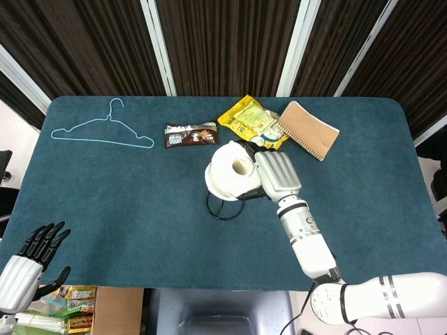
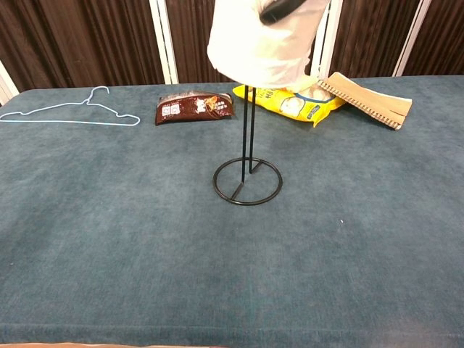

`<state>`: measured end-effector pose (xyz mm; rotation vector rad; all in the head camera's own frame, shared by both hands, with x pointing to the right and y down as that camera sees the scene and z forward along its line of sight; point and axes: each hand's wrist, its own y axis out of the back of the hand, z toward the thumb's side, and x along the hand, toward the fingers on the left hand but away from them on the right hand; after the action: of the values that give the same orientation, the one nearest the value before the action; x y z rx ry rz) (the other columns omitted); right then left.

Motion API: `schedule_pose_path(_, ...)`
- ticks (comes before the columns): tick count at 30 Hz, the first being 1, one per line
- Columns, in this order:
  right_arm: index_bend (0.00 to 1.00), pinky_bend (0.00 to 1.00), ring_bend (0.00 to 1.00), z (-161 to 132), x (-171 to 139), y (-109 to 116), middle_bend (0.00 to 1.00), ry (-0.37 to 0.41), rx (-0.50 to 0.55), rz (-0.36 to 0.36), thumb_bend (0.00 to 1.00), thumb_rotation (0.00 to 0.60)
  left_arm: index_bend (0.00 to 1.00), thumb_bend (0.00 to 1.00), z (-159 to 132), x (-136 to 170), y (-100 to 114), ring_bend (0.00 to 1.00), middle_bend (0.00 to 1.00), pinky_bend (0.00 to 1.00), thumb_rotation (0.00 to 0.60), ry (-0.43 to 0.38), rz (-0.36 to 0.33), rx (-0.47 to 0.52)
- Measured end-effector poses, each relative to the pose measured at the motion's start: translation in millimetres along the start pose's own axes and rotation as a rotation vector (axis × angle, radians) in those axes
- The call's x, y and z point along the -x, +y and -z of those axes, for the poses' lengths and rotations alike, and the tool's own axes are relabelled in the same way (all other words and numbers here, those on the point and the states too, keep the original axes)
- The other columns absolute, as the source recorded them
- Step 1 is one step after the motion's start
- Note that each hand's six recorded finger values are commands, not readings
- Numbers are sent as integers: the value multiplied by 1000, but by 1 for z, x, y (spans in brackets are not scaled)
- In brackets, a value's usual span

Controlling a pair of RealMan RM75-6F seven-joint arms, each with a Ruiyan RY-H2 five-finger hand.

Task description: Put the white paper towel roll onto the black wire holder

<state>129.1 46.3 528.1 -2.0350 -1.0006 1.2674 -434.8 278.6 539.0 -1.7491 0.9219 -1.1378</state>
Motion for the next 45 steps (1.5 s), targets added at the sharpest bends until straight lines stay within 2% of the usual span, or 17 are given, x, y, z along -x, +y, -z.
schedule_pose_path(2, 270, 233, 458, 2, 0, -5, 500, -15, -3, -24, 295, 600, 0, 397, 0, 0, 0, 0, 0, 110, 600, 0, 1, 0)
schedule_pose_path(3, 122, 160, 349, 3, 0, -6, 384, -19, -3, -32, 295, 600, 0, 397, 0, 0, 0, 0, 0, 110, 600, 0, 1, 0)
schedule_pose_path(4, 33, 96, 247, 3, 0, -8, 287, -23, -3, -44, 295, 600, 0, 397, 0, 0, 0, 0, 0, 110, 600, 0, 0, 1)
schedule_pose_path(5, 1, 54, 178, 4, 1, -10, 222, -25, -2, -56, 289, 600, 0, 398, 0, 1, 1, 0, 0, 110, 600, 0, -1, 2)
schedule_pose_path(8, 0, 1, 29, 4, 2, -9, 71, -18, -2, -52, 234, 600, 0, 398, 0, 0, 1, 0, 0, 110, 600, 0, -3, 3)
schedule_pose_path(12, 0, 0, 0, 8, 2, -4, 3, -10, -11, -34, 206, 600, 0, 400, 0, 0, 1, 0, 0, 110, 600, -1, 0, 4)
schedule_pose_path(23, 0, 0, 0, 20, -12, 7, 0, -1, -43, -21, 199, 600, 0, 399, -1, 2, 3, 0, 0, 111, 600, -6, -9, 4)
schedule_pose_path(31, 0, 0, 0, 50, -57, 5, 0, 52, -174, 24, 201, 600, 0, 400, -1, 4, 8, 0, 0, 98, 600, -18, -41, 5)
schedule_pose_path(34, 0, 0, 0, 82, -85, -4, 0, 29, -239, 40, 201, 600, 0, 406, -4, 4, 7, 0, 0, 93, 600, -31, -52, -4)
schedule_pose_path(40, 0, 0, 0, 172, -169, -31, 0, -59, -331, 136, 202, 600, 0, 421, -9, 4, 3, 0, 0, 92, 600, -48, -54, -21)
schedule_pose_path(45, 0, 0, 0, 222, -220, -52, 0, -121, -389, 159, 202, 600, 0, 423, -8, 4, 2, 0, 0, 92, 600, -44, -52, -28)
